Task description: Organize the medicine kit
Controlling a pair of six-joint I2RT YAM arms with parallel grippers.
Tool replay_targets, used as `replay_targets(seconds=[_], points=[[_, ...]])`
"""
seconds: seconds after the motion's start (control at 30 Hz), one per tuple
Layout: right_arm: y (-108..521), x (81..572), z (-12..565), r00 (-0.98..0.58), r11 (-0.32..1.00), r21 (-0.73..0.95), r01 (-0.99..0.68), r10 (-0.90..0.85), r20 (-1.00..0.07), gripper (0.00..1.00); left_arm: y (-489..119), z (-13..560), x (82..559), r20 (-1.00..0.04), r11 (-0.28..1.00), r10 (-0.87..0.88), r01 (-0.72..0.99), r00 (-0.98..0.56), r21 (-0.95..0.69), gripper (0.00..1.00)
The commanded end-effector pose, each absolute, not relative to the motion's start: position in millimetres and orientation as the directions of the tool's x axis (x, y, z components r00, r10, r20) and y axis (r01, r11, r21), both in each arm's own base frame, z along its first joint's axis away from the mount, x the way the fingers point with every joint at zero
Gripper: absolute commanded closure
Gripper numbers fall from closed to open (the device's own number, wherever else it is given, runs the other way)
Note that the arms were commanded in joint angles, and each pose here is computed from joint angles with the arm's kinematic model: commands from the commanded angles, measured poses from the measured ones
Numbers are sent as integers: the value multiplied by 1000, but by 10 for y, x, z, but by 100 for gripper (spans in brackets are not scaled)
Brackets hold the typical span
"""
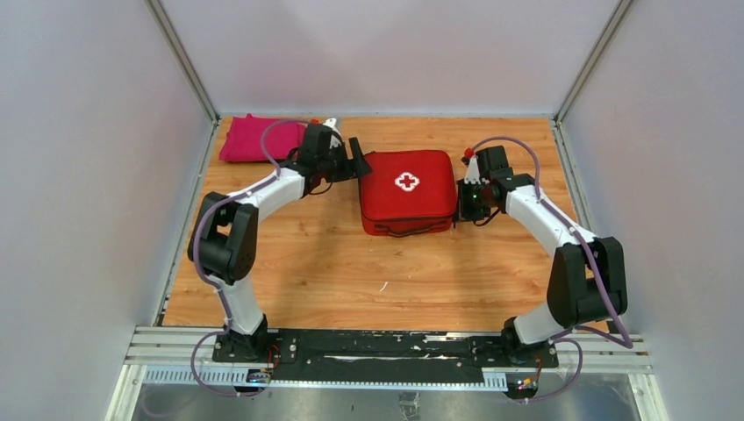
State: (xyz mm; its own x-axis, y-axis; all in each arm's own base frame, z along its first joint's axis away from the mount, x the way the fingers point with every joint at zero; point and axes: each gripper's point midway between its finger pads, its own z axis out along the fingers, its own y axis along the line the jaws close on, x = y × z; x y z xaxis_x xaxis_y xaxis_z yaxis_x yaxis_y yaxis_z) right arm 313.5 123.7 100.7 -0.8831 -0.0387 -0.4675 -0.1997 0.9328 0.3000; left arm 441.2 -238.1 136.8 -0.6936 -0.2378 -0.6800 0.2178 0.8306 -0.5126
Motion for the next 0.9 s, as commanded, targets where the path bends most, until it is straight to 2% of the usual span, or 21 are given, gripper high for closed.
replay_targets(seconds=[0.0, 0.17, 0.33, 0.4, 0.53, 0.77, 0.8, 0.87], points=[[1246, 3166, 1059, -880, 923, 308, -230, -62, -470, 100, -2428, 1242, 4515, -637, 814, -259, 190, -726, -548, 22], [1241, 3142, 1039, -882, 922, 304, -240, -76, -466, 100, -2459, 1141, 4570, -614, 803, -278, 172, -739, -571, 34], [1253, 3153, 1051, -880, 918, 305, -254, -88, -468, 100, -2520, 1188, 4532, -605, 774, -289, 191, -742, -604, 61], [1250, 3166, 1055, -880, 918, 302, -257, -93, -466, 100, -2512, 1198, 4466, -598, 767, -293, 190, -746, -613, 66], [1266, 3235, 1068, -878, 917, 300, -264, -99, -469, 100, -2437, 1225, 4221, -580, 753, -323, 169, -748, -636, 72], [1364, 3405, 1083, -871, 901, 304, -309, -140, -470, 100, -2156, 1268, 3634, -572, 752, -376, 121, -729, -648, 74], [1384, 3438, 1075, -869, 896, 300, -327, -159, -469, 100, -2103, 1267, 3533, -573, 754, -381, 115, -725, -647, 73], [1442, 3503, 1099, -855, 879, 298, -373, -201, -477, 100, -1965, 1209, 3331, -574, 771, -391, 84, -719, -631, 65]])
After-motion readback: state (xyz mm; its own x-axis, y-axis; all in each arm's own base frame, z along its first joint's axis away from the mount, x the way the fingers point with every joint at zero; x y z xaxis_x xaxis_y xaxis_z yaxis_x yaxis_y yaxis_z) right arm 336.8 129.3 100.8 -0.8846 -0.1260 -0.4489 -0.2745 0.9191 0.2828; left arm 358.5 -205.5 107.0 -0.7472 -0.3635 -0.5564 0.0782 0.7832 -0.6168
